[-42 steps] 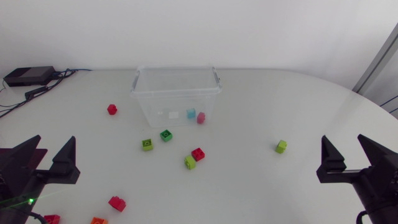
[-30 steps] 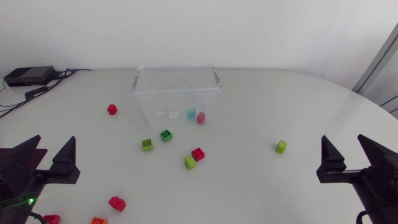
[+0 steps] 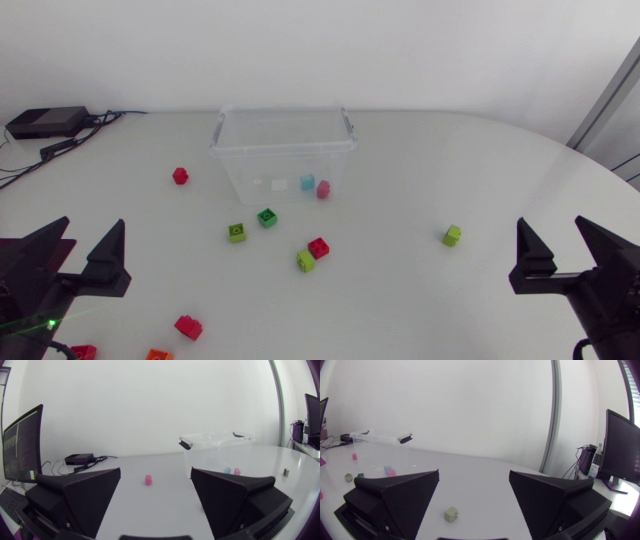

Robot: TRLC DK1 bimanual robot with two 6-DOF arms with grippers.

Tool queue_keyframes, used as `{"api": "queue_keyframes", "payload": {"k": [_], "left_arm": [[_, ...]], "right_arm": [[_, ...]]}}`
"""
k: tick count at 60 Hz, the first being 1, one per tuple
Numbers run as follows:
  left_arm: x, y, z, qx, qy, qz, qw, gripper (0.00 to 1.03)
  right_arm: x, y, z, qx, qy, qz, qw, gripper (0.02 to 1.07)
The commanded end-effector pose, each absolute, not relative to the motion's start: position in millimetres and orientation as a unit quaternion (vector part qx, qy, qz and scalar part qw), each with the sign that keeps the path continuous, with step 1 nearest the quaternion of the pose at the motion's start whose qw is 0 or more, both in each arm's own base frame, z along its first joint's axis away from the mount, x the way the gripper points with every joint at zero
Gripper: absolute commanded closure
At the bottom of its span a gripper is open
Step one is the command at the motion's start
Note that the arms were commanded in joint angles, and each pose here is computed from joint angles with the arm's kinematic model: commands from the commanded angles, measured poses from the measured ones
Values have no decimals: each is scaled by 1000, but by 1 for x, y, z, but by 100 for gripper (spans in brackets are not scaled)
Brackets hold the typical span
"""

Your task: Pick up the duplo bricks and place them in the container

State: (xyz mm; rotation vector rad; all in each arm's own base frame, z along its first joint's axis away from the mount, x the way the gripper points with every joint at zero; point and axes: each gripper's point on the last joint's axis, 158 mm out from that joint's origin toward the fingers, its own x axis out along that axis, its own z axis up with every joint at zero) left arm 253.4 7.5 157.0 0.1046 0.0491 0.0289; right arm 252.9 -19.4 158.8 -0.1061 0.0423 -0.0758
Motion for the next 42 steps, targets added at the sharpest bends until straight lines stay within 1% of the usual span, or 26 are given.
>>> {"api": "queue_keyframes", "payload": {"k": [1,8,22,29,32,33,35,39,40,42], "left_arm": [[251,5,164,43,23,10,999,5],[251,5,185,44,20,9,999,5],[278,13,216,41,75,20,996,6],[302,15,220,31,121,20,992,6],[317,15,214,24,170,19,985,6],[318,15,213,23,174,18,984,6],[330,16,204,19,219,16,975,6],[346,20,193,14,270,18,963,6],[353,21,182,11,303,16,953,6],[361,22,173,9,332,14,943,6]], "right_arm": [[253,-18,148,-43,32,-34,998,6],[253,-17,148,-45,31,-32,998,6],[254,-16,151,-45,26,-31,998,6],[254,-17,150,-45,28,-34,998,6],[253,-17,151,-45,27,-34,998,6],[253,-17,151,-45,27,-34,998,6],[253,-17,151,-46,27,-33,998,6],[253,-16,153,-51,25,-31,998,6],[253,-16,154,-51,24,-31,998,6],[253,-15,154,-52,25,-29,998,6]]}}
